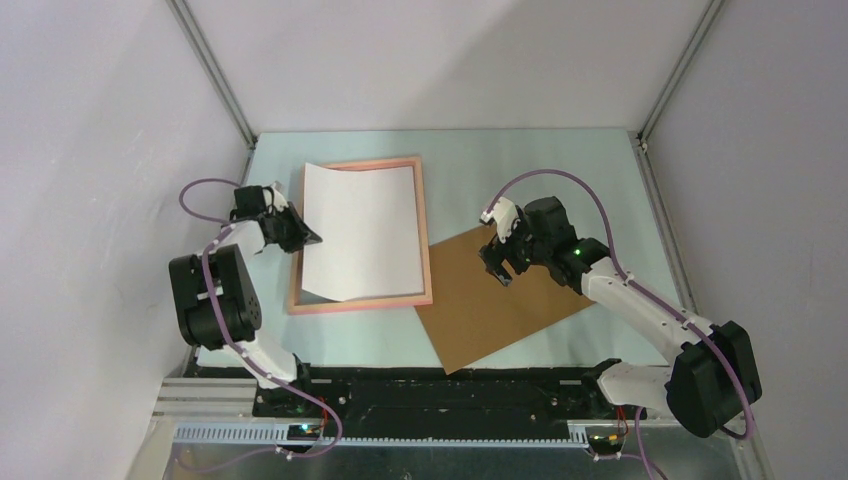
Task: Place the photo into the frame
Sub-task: Place the photo in the photo frame.
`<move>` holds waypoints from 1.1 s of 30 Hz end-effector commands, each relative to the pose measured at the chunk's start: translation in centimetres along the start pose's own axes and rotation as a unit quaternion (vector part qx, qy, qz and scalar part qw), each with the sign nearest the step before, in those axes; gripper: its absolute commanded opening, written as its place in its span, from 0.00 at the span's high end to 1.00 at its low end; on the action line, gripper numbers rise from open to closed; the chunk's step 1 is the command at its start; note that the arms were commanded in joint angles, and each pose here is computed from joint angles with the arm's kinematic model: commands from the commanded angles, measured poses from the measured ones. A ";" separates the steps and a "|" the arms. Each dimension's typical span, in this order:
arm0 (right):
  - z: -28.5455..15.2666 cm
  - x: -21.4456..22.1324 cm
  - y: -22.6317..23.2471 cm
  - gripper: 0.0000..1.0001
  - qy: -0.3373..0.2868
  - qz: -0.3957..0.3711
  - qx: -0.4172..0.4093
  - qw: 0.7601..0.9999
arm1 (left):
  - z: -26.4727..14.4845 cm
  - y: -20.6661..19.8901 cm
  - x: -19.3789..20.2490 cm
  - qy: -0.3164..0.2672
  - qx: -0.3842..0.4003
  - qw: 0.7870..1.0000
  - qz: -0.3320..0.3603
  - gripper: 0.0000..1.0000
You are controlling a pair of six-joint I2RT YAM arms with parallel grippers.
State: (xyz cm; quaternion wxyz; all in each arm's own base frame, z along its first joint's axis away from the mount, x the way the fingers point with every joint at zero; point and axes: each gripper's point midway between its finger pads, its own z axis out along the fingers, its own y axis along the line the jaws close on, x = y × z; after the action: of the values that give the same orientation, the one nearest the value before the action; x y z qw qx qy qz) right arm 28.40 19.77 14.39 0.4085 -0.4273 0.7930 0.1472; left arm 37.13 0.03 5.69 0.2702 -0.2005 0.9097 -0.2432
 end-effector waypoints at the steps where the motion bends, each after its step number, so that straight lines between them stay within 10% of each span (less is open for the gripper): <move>1: -0.1 -1.1 -0.3 0.13 -0.024 -0.003 0.003 1.000 | -1.1 -0.8 -1.5 -0.041 -0.001 0.999 0.017 1.00; 33: 0.0 -0.9 -0.3 0.13 -0.020 -0.001 0.002 1.000 | 0.9 -0.5 -2.6 -0.020 -0.013 0.998 0.062 1.00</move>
State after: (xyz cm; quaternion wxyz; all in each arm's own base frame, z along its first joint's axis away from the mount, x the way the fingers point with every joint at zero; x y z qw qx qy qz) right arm 28.49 19.76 14.41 0.4103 -0.4263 0.7927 0.1471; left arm 38.45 0.45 5.33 0.2786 -0.1766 0.9183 -0.2190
